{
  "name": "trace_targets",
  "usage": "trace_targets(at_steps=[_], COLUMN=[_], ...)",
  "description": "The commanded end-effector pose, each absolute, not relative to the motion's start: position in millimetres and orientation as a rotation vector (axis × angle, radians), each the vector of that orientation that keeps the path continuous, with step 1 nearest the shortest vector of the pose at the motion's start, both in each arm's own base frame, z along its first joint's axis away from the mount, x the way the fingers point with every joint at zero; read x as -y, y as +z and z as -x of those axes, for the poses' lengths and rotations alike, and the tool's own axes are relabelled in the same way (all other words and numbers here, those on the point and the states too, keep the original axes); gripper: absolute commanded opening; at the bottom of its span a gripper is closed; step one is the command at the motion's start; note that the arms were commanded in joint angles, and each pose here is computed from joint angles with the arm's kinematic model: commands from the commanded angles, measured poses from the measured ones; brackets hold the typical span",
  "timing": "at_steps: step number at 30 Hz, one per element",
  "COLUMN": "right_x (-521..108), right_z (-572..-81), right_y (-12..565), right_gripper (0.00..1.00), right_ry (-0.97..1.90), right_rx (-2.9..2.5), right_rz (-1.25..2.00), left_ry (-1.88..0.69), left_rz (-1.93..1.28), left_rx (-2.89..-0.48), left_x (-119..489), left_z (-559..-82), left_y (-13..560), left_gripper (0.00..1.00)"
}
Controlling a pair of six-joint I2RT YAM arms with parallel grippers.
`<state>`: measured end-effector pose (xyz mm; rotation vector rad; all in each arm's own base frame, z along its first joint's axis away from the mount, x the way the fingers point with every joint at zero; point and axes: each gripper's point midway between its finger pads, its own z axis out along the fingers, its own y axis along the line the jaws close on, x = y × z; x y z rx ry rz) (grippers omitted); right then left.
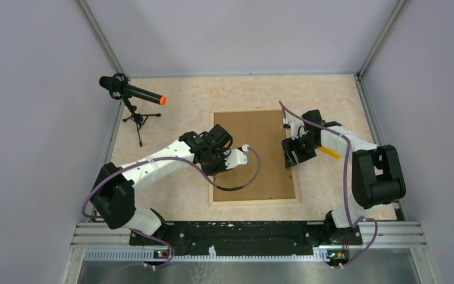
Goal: Take the photo out of the frame
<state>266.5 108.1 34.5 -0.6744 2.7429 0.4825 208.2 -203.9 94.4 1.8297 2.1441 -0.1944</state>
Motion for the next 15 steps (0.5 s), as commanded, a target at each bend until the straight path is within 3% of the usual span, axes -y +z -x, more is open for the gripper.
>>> trace_targets(at_steps=[1,15], right_x=[-109.9,-111.5], right_z=[-273.5,-272.1], right_y=[37.2,35.0], right_gripper=[0.67,0.67], right_ry=[0.487,0.501], right_rx=[-2.725,-2.735], right_rz=[0.661,0.656], left_ry=[-0.231,-0.238], left_rz=[-1.812,-1.913], left_rx=[-2.099,-2.107], left_x=[215.3,204.1], left_z=[-212.0,-199.1], left_y=[107.3,107.1], left_gripper=[0.0,0.0])
